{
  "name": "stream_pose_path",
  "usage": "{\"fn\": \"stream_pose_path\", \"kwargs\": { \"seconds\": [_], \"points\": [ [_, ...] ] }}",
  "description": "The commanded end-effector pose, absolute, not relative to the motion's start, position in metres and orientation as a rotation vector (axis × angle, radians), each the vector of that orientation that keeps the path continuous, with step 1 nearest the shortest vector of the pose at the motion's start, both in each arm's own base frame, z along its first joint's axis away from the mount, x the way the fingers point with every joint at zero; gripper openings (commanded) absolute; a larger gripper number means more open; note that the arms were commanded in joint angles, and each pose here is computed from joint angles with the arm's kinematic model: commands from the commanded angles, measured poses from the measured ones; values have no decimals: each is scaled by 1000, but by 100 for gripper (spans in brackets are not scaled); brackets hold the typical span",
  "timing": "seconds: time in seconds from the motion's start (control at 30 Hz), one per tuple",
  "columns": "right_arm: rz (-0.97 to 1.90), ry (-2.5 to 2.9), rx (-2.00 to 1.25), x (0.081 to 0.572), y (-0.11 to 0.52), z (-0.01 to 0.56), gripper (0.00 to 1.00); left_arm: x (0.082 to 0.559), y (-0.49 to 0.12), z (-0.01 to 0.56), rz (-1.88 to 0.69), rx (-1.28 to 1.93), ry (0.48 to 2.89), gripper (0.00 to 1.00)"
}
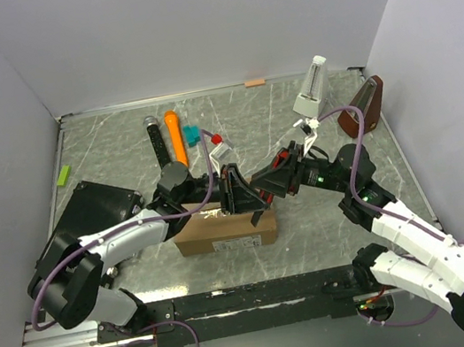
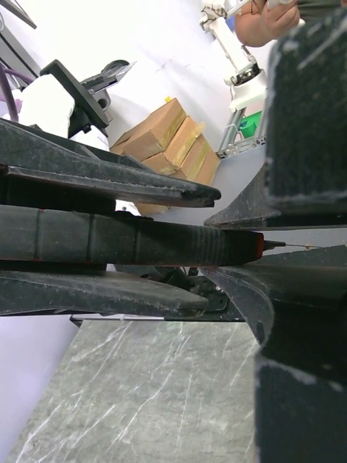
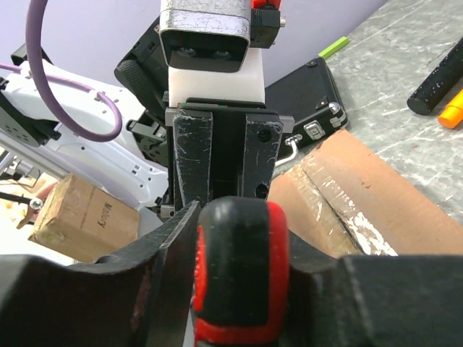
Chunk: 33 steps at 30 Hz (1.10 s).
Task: Unpack the express box
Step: Adjust the knife.
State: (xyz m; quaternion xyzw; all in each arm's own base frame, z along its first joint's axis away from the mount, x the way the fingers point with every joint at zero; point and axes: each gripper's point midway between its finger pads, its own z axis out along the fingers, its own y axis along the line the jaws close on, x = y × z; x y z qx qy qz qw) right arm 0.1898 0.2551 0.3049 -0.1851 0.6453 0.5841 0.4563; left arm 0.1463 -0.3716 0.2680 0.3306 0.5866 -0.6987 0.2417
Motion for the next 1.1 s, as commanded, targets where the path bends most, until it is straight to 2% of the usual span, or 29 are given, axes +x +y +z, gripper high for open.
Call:
{"fn": "stream_pose_path", "kwargs": {
  "seconds": [0.0,0.03,0.13,0.23,0.4,0.6,0.73,0.77,0.87,0.9,0.97,1.07],
  "points": [
    [1460,1554,-523,179,257,314,42,138,-375,305,-1922,990,1409,1],
    [1461,1560,-521,178,256,311,41,139,-375,305,-1922,986,1407,1],
    [1468,1577,-527,174,256,305,30,138,-374,306,-1935,978,1395,1],
    [1467,1611,-522,176,256,298,0,136,-373,307,-1957,969,1388,1],
    [1478,1643,-427,180,254,293,0,139,-375,301,-1952,961,1421,1],
    [1458,1577,-528,172,254,302,0,147,-377,281,-1879,928,1529,1],
    [1382,1571,-416,182,242,302,0,149,-376,275,-1867,905,1562,2],
    [1370,1561,-384,183,239,304,0,151,-377,273,-1851,895,1575,8],
    [1302,1622,-293,194,230,302,0,162,-377,262,-1771,848,1648,52],
    [1267,1682,-271,198,228,299,0,166,-376,257,-1738,823,1686,62],
    [1144,1716,-172,216,214,295,0,175,-372,253,-1663,771,1721,74],
    [1011,1671,-29,231,190,296,0,189,-361,250,-1564,685,1750,84]
  ]
}}
